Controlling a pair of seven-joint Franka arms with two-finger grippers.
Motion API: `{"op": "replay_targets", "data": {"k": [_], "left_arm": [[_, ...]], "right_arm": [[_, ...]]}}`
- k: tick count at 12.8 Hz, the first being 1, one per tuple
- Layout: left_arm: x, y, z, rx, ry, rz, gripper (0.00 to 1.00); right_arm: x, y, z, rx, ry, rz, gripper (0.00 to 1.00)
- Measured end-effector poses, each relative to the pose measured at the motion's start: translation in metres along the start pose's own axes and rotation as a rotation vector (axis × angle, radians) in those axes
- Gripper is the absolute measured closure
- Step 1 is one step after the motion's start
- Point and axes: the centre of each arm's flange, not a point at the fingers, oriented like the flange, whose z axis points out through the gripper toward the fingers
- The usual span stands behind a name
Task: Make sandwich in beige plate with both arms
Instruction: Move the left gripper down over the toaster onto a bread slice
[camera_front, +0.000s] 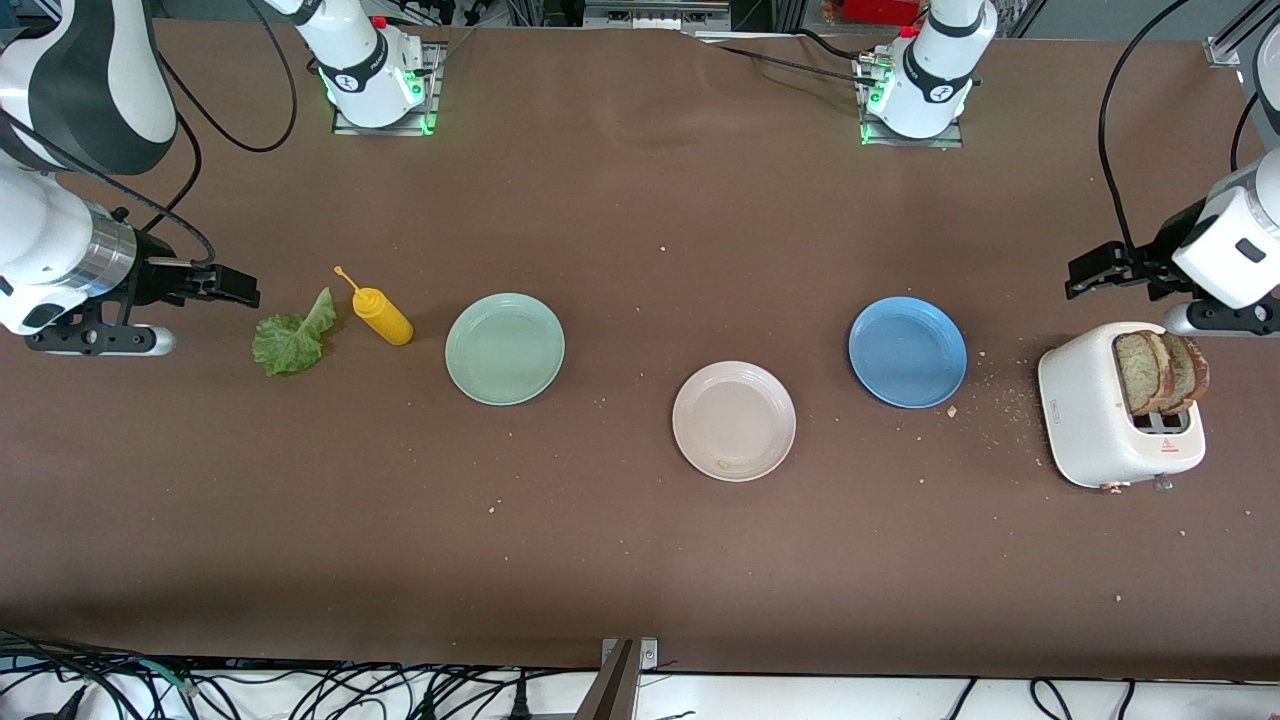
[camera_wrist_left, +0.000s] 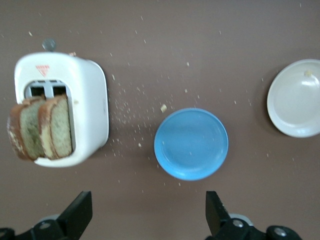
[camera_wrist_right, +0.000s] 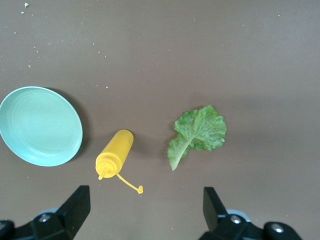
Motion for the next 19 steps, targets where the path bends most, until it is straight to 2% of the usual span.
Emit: {"op": "replay_targets", "data": {"k": [2,5,9,12,17,19], "left_arm": [[0.013,-0.024,0.006,0.049,0.055,-0.016,0.01],[0.031,-0.053,0.033,0.090,0.076,-0.027,0.07],[0.058,-0.085,0.098,0.116,0.089,-0.033,0.04],[0.055,-0.101,0.142,0.169,0.084,-0.009,0.04],[0.035,-0.120,0.180,0.162,0.048,-0.022,0.04],[0.031,-0.121,0.189,0.159,0.027,-0.024,0.09]], "right_arm": [[0.000,0.000,0.000,0.000,0.000,0.000,0.00],[0.000,0.000,0.000,0.000,-0.001,0.000,0.00],[0.000,0.000,0.001,0.000,-0.001,0.000,0.00],[0.000,0.000,0.001,0.000,-0.001,0.001,0.00],[0.000,0.000,0.001,0.000,-0.002,0.001,0.00],[0.000,0.000,0.001,0.000,-0.002,0.001,0.00]]}}
